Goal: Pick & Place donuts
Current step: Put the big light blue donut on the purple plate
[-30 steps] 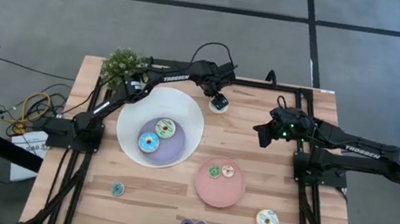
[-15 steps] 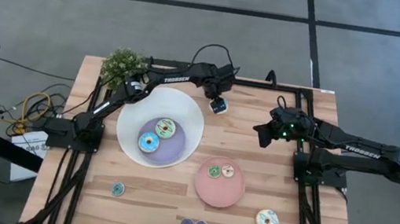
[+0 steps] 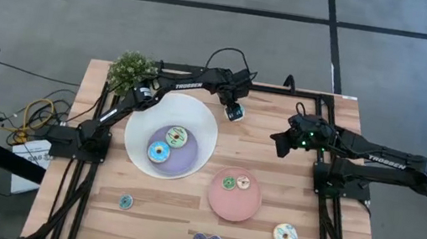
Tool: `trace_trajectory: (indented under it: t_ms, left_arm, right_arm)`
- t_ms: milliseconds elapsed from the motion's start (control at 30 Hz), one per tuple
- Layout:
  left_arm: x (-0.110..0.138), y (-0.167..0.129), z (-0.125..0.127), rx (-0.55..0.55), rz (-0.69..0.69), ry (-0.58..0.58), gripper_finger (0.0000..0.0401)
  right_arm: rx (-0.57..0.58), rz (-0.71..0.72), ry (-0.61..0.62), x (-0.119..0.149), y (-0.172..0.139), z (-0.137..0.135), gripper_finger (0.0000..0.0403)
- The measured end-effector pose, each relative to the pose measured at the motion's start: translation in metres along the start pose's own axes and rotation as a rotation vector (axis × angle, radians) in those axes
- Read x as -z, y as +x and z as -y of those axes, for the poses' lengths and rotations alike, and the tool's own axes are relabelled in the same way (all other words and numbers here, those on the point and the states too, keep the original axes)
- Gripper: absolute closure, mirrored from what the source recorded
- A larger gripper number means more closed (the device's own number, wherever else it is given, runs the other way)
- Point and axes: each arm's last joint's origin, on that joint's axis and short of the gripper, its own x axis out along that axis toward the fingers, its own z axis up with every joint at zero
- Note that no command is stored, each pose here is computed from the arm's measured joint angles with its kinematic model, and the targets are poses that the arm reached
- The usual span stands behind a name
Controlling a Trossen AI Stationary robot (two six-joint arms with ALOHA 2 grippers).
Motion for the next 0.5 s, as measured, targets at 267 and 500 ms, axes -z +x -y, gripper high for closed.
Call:
trace_trajectory:
  t_ms: [267,500]
  left_arm:
    - [0.0001,0.0,-0.0005,-0.03,-0.001,-0.023,0.0232]
    - [-0.004,-0.0083,-0.0009,-0.032,0.001,-0.047,0.0232]
  right_arm:
    - [0.0,0.0,-0.001,0.0,0.0,0.0,0.0402]
    - [0.001,-0.002,-0.02,0.0002,0.0,0.0001,0.0402]
